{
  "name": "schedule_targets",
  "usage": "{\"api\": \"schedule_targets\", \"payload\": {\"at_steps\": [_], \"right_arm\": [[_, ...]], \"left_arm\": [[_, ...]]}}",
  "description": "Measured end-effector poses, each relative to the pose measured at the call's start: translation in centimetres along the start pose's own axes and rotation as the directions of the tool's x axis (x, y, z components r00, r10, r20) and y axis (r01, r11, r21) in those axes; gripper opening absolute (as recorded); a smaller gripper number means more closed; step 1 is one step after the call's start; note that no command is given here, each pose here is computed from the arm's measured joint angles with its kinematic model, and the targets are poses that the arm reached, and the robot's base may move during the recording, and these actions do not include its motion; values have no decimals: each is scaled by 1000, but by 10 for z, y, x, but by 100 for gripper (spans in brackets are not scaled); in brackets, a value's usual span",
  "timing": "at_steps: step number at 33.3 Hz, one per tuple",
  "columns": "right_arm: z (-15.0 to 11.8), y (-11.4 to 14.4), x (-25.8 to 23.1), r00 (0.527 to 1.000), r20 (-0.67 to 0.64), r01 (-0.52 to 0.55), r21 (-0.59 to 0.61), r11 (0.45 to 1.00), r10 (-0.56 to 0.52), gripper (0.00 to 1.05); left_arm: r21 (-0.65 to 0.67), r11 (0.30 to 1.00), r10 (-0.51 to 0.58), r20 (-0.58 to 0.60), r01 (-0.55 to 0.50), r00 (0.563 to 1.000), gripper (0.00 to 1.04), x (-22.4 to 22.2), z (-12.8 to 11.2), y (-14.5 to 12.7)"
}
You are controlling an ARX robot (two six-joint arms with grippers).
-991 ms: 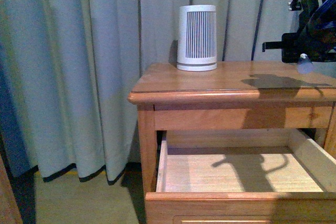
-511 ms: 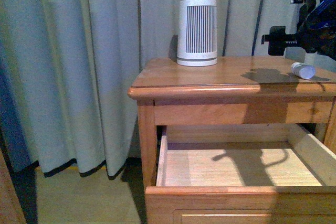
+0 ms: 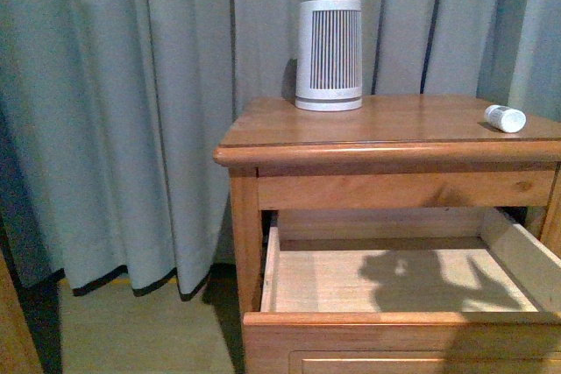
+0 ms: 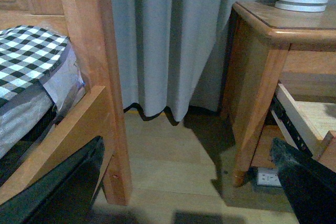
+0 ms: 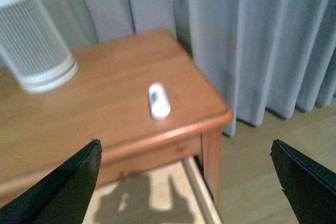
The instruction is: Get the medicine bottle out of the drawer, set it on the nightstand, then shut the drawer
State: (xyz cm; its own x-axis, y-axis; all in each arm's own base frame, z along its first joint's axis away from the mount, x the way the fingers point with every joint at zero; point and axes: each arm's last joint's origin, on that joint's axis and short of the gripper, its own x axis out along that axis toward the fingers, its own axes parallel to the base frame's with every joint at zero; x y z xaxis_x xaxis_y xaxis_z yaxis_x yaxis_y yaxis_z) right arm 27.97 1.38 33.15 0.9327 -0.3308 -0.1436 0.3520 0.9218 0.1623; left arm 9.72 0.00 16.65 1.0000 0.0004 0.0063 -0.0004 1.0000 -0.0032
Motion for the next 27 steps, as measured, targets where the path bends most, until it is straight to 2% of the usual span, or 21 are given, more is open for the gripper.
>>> {"api": "schedule_targets", "payload": {"at_steps": [6, 11, 17, 27], "right_arm": [[-119, -31, -64, 965, -258, -65, -79, 995, 42, 98], [-178, -44, -76, 931, -364, -71, -146, 987, 13, 98], [-202, -42, -54, 938, -347, -69, -159, 985, 10, 98], [-237, -27, 24, 930, -366, -42, -197, 980, -33, 98]], "left_arm": [[0, 1000, 0, 0, 0, 1000, 98, 0, 0, 0], [0, 1000, 0, 0, 0, 1000, 98, 0, 0, 0], [0, 1000, 0, 0, 0, 1000, 98, 0, 0, 0], [0, 1000, 0, 0, 0, 1000, 98, 0, 0, 0]]}}
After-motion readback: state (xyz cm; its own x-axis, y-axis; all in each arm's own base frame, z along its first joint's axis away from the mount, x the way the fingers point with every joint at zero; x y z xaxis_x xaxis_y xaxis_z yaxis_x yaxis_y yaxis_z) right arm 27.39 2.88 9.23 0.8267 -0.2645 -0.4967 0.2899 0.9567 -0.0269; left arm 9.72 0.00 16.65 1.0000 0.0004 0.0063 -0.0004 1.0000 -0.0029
